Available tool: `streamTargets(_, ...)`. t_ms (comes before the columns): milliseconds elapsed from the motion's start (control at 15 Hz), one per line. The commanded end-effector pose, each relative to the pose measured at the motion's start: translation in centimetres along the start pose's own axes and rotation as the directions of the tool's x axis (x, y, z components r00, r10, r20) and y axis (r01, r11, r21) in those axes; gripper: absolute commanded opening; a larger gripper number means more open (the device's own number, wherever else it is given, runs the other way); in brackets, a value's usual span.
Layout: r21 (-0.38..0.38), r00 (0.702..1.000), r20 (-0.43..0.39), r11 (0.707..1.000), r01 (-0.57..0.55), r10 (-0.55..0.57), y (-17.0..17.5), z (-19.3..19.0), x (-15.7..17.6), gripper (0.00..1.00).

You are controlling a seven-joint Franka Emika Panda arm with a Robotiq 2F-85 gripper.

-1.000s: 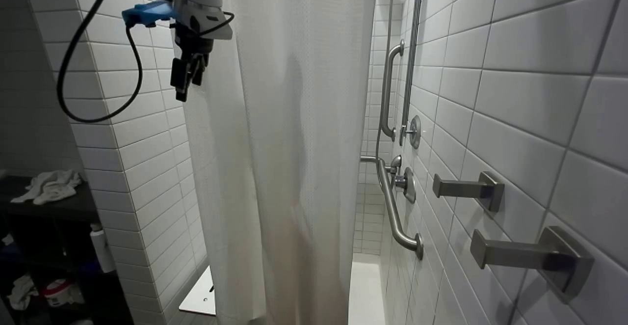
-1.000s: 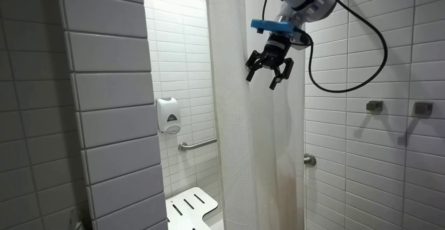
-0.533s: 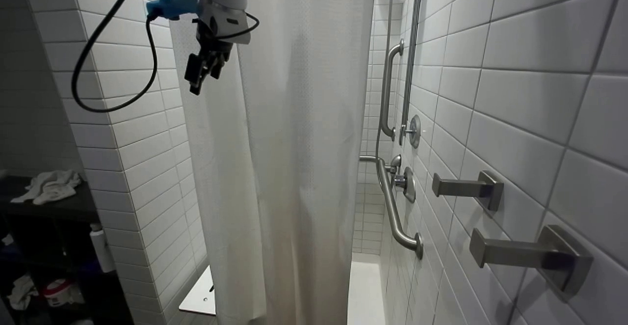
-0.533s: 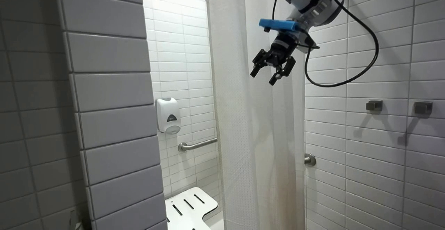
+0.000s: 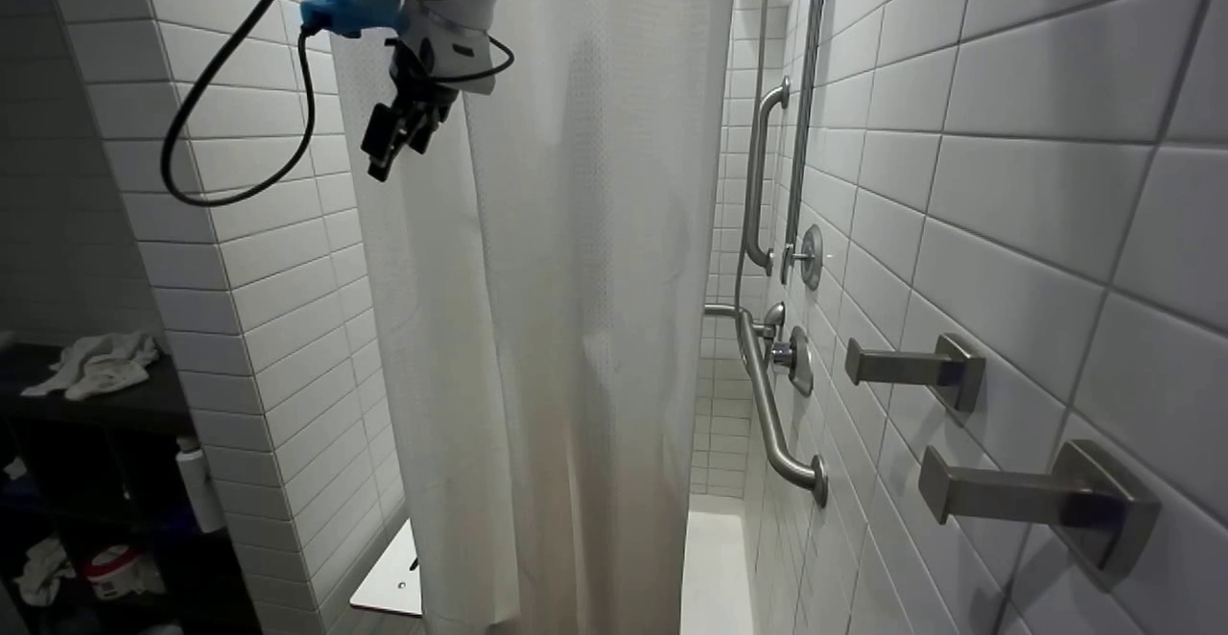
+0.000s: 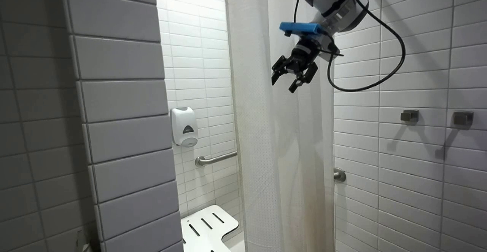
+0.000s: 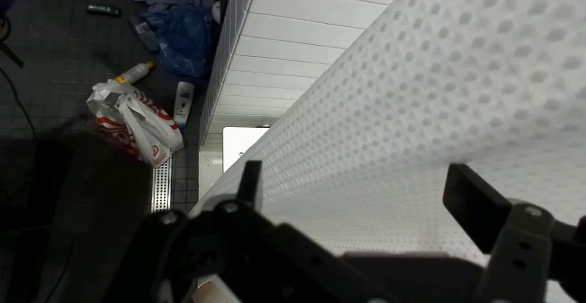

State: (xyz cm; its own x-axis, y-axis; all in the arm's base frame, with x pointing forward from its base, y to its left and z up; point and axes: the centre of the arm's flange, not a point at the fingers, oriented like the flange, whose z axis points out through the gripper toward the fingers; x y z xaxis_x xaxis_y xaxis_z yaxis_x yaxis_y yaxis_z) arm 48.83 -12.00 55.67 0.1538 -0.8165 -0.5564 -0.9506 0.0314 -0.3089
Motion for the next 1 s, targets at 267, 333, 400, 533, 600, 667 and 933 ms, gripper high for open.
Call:
streamTargets(267,0.129,0.993,0.117,0.992,0.012,-0.027,-3.3,-3.1,2.5,1.0)
streamTargets(333,0.137,0.991,0.133,0.991,0.009,-0.027,-3.4,-3.4,2.7,1.0)
streamTargets(400,0.137,0.989,0.146,0.991,0.005,-0.026,-3.7,-3.4,2.9,1.0)
streamTargets(533,0.118,0.986,0.164,0.993,-0.008,-0.011,-4.0,-3.0,3.1,1.0)
streamTargets(600,0.101,0.987,0.162,0.995,-0.018,0.001,-4.1,-2.4,2.9,1.0)
streamTargets(667,0.085,0.988,0.156,0.996,-0.021,0.007,-4.1,-1.9,2.7,1.0)
streamTargets(933,0.016,0.989,0.138,0.999,-0.049,0.046,-4.8,1.1,1.6,1.0)
